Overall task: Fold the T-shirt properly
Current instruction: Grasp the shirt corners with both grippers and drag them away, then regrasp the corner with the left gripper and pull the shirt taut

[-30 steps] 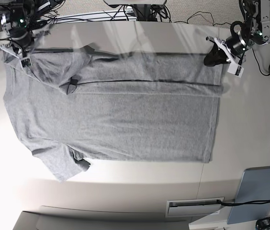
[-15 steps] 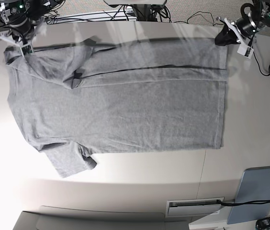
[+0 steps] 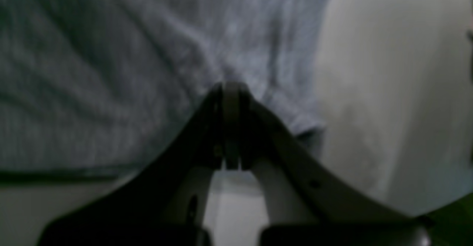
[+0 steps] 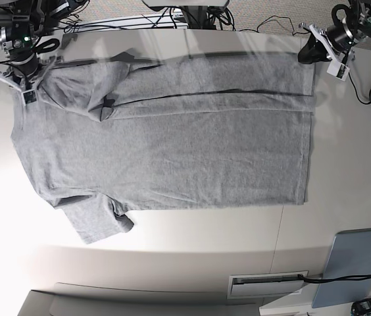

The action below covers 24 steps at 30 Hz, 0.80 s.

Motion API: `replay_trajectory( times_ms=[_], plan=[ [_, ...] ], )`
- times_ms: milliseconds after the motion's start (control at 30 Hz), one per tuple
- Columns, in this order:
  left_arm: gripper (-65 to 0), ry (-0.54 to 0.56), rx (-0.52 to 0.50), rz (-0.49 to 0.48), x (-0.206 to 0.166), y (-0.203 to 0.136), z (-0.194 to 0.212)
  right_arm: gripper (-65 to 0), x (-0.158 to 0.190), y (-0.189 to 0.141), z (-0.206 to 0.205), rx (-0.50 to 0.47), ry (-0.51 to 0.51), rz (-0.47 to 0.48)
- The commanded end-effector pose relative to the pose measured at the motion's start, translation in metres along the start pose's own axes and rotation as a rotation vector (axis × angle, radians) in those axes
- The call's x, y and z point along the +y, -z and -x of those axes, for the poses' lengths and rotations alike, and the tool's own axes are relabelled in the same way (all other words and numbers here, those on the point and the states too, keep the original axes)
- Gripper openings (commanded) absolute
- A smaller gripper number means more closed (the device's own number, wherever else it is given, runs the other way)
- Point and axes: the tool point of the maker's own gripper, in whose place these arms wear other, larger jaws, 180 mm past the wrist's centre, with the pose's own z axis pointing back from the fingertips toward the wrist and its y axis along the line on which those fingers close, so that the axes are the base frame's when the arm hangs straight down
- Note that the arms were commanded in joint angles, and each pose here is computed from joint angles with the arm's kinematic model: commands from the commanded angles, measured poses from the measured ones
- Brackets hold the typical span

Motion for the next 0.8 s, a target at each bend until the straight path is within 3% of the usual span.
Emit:
replay_trajectory(
  times_ms=[0,500,767],
  plan=[
    [-65.0,0.025,0.134,-0.097,0.021,-0.007,0.026,-65.0,-0.008,-0.003,-0.001,-0.006,-0.017,0.018],
    [-65.0,0.019,0.226,-0.098,0.02,-0.011,0.044,-65.0,0.006,-0.026,0.065,0.126,-0.088,-0.027],
    [-65.0,0.005,0.287,-0.088,0.014,-0.029,0.072,-65.0,0.006,-0.034,0.075,0.137,-0.099,-0.029]
  ],
)
